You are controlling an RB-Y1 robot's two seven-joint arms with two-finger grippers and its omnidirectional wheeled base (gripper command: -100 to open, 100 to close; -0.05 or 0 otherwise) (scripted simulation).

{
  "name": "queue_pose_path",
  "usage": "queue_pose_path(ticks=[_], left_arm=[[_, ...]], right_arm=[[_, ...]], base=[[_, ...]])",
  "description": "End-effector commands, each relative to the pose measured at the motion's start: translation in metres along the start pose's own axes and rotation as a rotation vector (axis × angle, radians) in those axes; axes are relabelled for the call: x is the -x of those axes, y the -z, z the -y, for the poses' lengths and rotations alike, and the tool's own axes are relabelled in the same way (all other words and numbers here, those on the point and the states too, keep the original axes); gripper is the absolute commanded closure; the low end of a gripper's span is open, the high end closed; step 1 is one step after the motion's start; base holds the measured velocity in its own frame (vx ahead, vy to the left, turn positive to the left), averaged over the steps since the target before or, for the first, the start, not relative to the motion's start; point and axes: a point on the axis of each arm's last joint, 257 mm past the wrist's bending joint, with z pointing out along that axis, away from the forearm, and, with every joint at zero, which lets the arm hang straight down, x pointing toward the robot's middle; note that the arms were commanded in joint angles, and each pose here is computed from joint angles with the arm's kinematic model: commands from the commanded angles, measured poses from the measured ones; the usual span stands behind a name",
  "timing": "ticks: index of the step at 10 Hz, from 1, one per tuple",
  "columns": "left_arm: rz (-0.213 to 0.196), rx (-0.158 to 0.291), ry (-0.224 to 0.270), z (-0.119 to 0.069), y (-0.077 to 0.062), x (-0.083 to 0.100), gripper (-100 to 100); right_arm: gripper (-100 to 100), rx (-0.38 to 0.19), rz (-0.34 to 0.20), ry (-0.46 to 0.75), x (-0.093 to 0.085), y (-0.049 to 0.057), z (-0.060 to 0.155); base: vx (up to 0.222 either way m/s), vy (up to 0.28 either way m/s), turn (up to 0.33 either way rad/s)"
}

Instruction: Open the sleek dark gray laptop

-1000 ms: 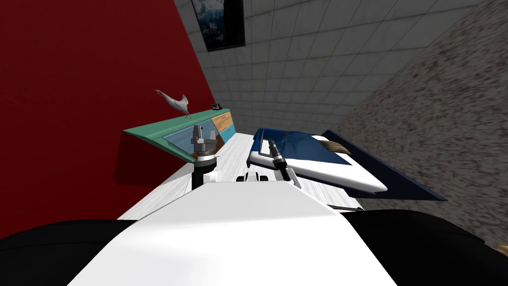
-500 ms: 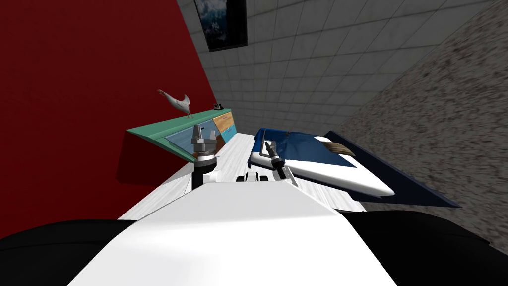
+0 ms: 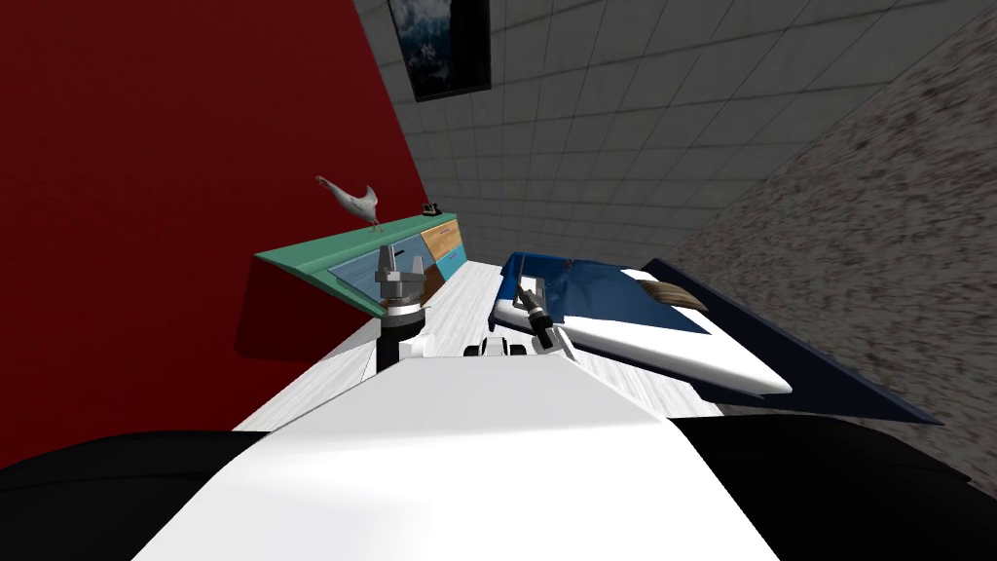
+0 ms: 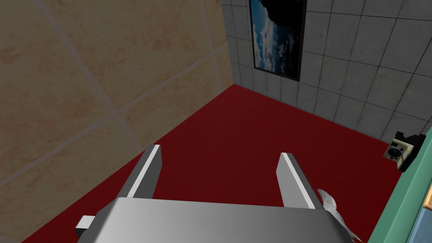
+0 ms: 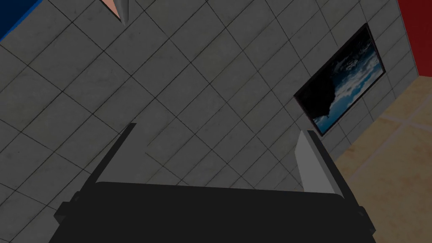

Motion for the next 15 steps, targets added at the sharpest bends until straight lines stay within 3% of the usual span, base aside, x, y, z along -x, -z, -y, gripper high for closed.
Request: queue_pose_path(ticks=[1, 2, 5, 7, 8, 9, 10, 15], left_arm=[[0.0, 0.0, 0.0, 0.0, 0.0, 0.0, 0], [0.0, 0.0, 0.0, 0.0, 0.0, 0.0, 0], [0.0, 0.0, 0.0, 0.0, 0.0, 0.0, 0], [0.0, 0.0, 0.0, 0.0, 0.0, 0.0, 0], [0.0, 0.0, 0.0, 0.0, 0.0, 0.0, 0], [0.0, 0.0, 0.0, 0.0, 0.0, 0.0, 0], [0.0, 0.0, 0.0, 0.0, 0.0, 0.0, 0], [0.0, 0.0, 0.0, 0.0, 0.0, 0.0, 0]], right_arm=[[-100, -0.082, -0.049, 0.086, -0.022, 0.001, 0.027], [-100, -0.088, -0.048, 0.114, -0.021, 0.001, 0.028], [-100, -0.176, -0.106, 0.214, -0.046, 0.004, 0.058], [-100, -0.191, -0.103, 0.249, -0.044, 0.004, 0.062], [-100, -0.243, -0.129, 0.298, -0.054, 0.007, 0.079], [-100, -0.241, -0.126, 0.32, -0.052, 0.007, 0.079], [-100, -0.281, -0.151, 0.365, -0.062, 0.01, 0.094], [-100, -0.38, -0.177, 0.542, -0.068, 0.019, 0.127]], base=[[0.042, 0.038, 0.037], [0.033, 0.03, 0.02], [0.033, 0.036, 0.038], [0.021, 0.015, 0.005], [0.023, 0.023, 0.039], [0.028, 0.027, 0.027], [0.035, 0.042, 0.042], [0.036, 0.029, 0.028]])
